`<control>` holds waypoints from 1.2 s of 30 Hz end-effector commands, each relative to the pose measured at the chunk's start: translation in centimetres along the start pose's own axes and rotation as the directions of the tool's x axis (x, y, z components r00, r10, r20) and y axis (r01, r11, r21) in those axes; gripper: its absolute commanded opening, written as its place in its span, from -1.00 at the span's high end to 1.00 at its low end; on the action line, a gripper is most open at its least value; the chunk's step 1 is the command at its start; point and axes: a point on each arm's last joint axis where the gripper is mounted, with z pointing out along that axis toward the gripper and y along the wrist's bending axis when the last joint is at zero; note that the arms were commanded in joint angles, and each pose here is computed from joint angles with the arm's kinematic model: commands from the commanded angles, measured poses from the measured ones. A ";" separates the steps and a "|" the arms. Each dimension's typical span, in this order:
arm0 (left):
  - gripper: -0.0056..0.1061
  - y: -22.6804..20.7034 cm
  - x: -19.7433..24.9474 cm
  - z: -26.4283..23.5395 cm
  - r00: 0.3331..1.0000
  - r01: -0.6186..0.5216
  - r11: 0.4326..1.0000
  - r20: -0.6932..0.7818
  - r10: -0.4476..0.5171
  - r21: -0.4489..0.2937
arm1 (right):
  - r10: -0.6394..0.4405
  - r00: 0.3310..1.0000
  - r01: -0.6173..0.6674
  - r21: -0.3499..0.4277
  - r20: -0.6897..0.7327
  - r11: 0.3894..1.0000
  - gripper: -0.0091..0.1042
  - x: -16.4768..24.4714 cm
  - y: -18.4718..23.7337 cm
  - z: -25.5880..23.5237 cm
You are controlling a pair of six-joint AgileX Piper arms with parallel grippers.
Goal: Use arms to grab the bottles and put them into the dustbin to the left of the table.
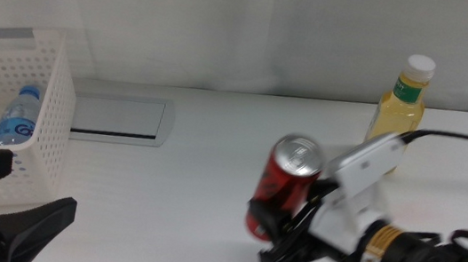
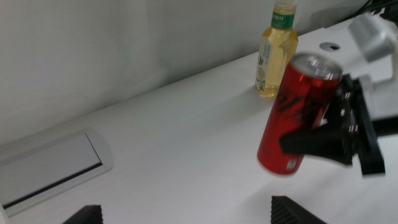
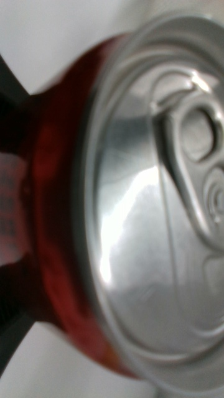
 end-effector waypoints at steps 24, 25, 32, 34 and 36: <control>-0.38 -0.1 0.4 -0.1 1.000 0.011 1.000 -0.022 -0.011 0.013 | 0.000 0.997 -0.001 -0.016 -0.083 1.000 -0.97 2.2 1.4 2.0; -0.38 -0.1 0.4 -0.1 1.000 0.011 1.000 -0.022 -0.011 0.013 | -0.012 0.996 0.011 -0.011 -0.085 1.000 -0.97 1.9 1.3 1.6; -0.38 -0.1 0.4 -0.1 1.000 0.011 1.000 -0.022 -0.011 0.013 | -0.037 0.995 0.041 0.033 -0.092 0.999 -0.97 -0.9 1.1 -1.7; -0.38 -0.1 0.4 -0.1 1.000 0.011 1.000 -0.022 -0.011 0.013 | -0.041 0.996 0.044 0.047 -0.081 0.998 -0.97 -1.9 0.9 -3.0; -0.38 -0.1 0.3 -0.1 1.000 0.011 1.000 -0.020 -0.011 0.012 | -0.035 0.997 0.039 0.060 -0.076 0.997 -0.97 -2.7 0.7 -4.3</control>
